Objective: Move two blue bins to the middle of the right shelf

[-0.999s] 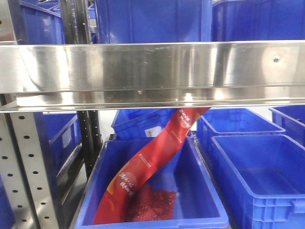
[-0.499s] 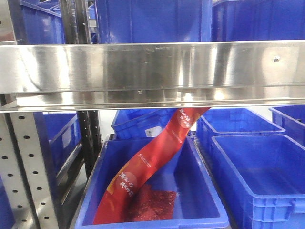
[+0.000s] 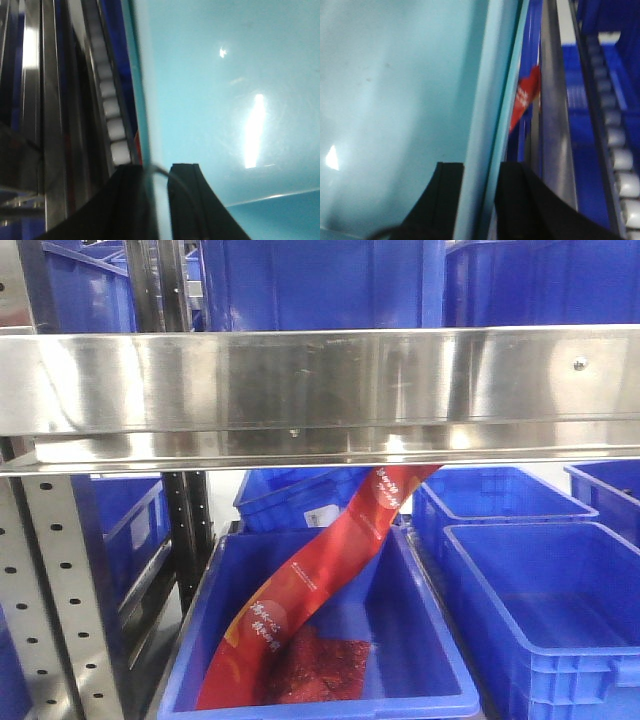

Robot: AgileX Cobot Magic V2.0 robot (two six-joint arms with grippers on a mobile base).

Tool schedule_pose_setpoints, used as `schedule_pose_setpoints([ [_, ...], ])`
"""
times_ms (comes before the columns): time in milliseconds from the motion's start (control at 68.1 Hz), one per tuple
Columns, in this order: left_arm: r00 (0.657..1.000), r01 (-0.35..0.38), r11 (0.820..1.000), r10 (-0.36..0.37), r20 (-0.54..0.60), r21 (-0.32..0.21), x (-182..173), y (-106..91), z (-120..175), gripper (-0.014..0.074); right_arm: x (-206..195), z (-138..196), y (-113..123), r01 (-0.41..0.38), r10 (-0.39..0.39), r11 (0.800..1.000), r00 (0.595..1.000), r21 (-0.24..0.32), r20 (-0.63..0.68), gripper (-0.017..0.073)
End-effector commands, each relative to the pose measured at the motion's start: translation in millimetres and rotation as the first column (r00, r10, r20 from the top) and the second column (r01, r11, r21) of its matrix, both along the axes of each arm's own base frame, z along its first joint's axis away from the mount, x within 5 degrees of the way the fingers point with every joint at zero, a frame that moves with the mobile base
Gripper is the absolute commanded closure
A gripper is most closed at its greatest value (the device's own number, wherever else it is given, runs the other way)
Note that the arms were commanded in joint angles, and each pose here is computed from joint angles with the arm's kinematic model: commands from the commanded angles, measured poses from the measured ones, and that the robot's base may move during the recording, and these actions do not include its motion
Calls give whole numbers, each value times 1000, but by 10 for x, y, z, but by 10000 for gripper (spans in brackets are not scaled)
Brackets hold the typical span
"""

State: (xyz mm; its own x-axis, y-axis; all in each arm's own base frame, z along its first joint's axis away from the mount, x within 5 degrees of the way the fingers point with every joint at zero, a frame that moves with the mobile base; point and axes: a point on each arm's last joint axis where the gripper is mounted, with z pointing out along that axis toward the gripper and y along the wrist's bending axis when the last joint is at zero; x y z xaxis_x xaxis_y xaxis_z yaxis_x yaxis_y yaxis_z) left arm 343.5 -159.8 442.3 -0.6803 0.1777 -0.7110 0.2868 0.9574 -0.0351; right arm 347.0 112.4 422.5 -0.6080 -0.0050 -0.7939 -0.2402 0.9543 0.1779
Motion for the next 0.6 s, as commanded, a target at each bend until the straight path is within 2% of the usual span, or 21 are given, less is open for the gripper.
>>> schedule_pose_setpoints([
  [0,1000,26,1000,-25,13,-11,18,-54,1,704,132,-62,36,5,-5,1000,999,3,34,715],
  [220,997,24,999,-21,-75,30,151,-120,-255,702,301,-318,88,4,-4,1000,999,-19,-36,713],
  [308,995,24,999,-20,-95,37,160,-126,-291,643,311,-349,92,3,-4,1000,999,-24,-51,643],
  [367,993,23,999,-18,-113,45,161,-126,-316,556,310,-351,92,2,-4,1000,999,-25,-54,532],
  [426,993,23,999,-17,-120,48,156,-123,-321,438,310,-351,92,2,-4,1000,999,-25,-54,367],
  [514,993,23,999,-17,-119,47,157,-124,-320,213,298,-332,87,3,-4,1000,999,-25,-48,148],
  [588,993,22,998,-15,-120,52,154,-118,-317,32,269,-279,74,3,-4,1000,999,-30,-39,28],
])
